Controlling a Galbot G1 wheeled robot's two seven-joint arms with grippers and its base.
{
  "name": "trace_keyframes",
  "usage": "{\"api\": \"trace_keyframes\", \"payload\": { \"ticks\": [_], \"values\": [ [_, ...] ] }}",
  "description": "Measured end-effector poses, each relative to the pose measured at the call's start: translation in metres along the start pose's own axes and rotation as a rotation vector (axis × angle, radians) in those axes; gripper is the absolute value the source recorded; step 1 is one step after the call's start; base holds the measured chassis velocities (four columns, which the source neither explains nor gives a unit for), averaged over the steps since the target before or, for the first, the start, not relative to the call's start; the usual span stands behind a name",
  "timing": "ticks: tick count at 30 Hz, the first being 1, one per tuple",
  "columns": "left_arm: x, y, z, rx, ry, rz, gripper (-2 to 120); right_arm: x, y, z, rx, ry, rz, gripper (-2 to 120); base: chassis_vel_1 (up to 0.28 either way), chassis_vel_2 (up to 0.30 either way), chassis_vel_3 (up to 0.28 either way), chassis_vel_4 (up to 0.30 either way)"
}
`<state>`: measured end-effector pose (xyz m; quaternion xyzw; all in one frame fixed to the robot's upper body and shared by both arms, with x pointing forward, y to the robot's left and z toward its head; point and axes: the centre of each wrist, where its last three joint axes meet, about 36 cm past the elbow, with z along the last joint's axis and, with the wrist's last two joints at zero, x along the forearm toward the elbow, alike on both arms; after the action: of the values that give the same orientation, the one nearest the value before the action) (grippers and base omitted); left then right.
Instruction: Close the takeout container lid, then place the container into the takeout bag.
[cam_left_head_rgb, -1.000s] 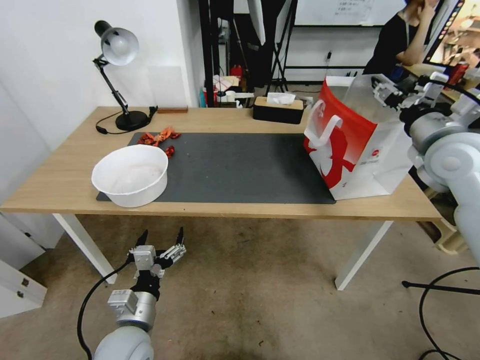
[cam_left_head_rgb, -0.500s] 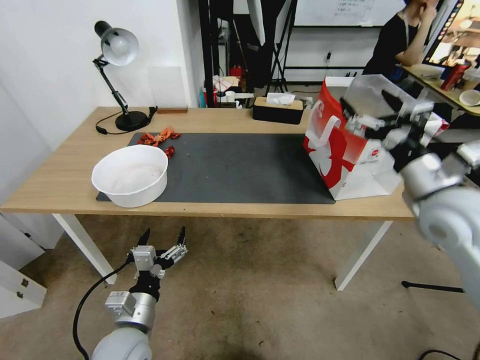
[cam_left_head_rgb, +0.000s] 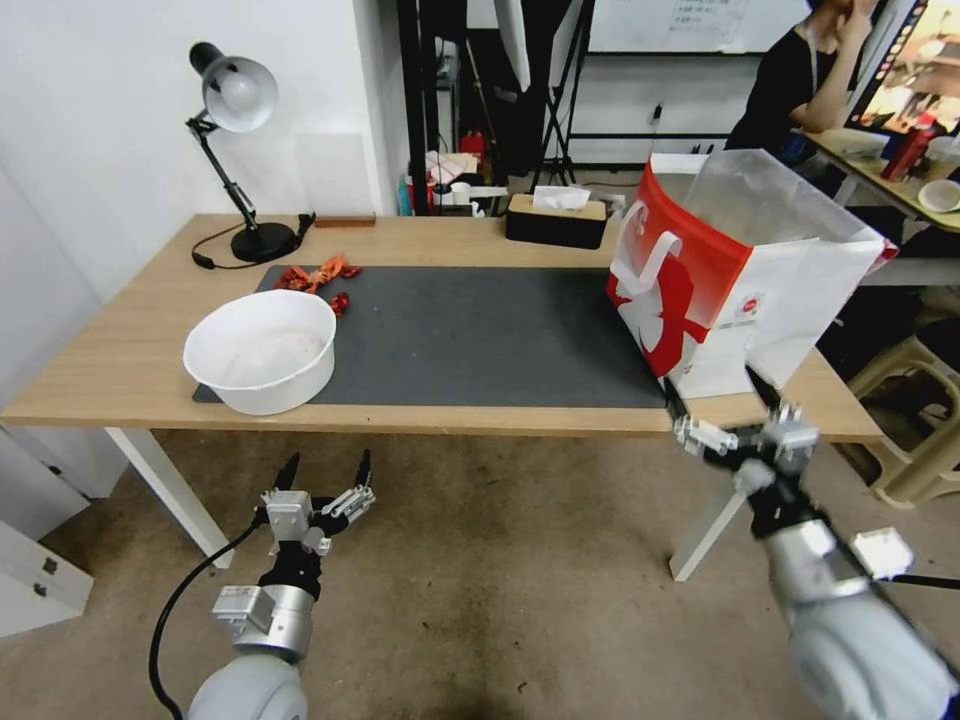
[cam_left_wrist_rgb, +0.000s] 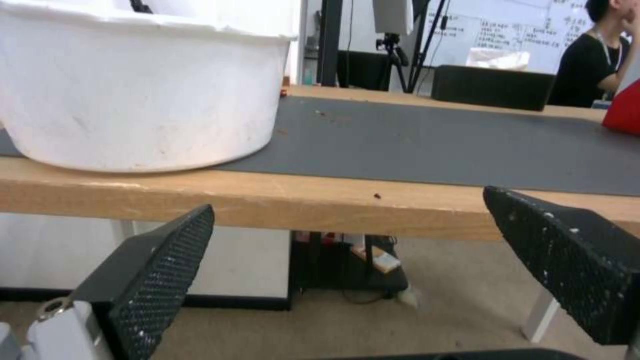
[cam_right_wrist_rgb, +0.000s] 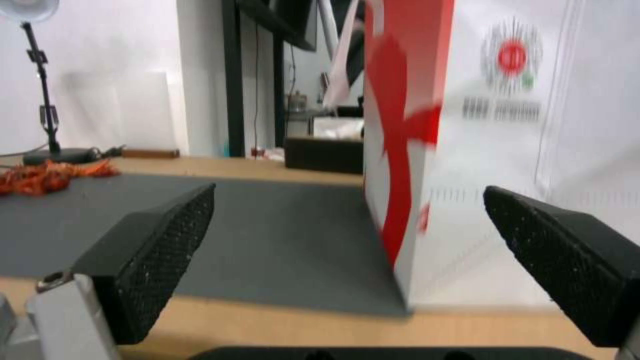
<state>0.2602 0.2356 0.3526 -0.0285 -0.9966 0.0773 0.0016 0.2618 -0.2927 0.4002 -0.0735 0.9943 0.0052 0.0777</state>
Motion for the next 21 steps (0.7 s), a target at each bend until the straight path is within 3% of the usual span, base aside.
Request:
{"api": "trace_keyframes", "payload": {
  "ticks": [11,21],
  "values": [
    [0.008,0.004,0.006,-0.017,0.005,0.002,100,0.012,0.017,0.045,-0.058,0.066,0.019,100,0.0,0.0,0.0,0.0],
    [0.007,0.006,0.007,-0.021,0.008,-0.004,100,0.011,0.021,0.058,-0.071,0.083,0.02,100,0.0,0.0,0.0,0.0]
  ]
}}
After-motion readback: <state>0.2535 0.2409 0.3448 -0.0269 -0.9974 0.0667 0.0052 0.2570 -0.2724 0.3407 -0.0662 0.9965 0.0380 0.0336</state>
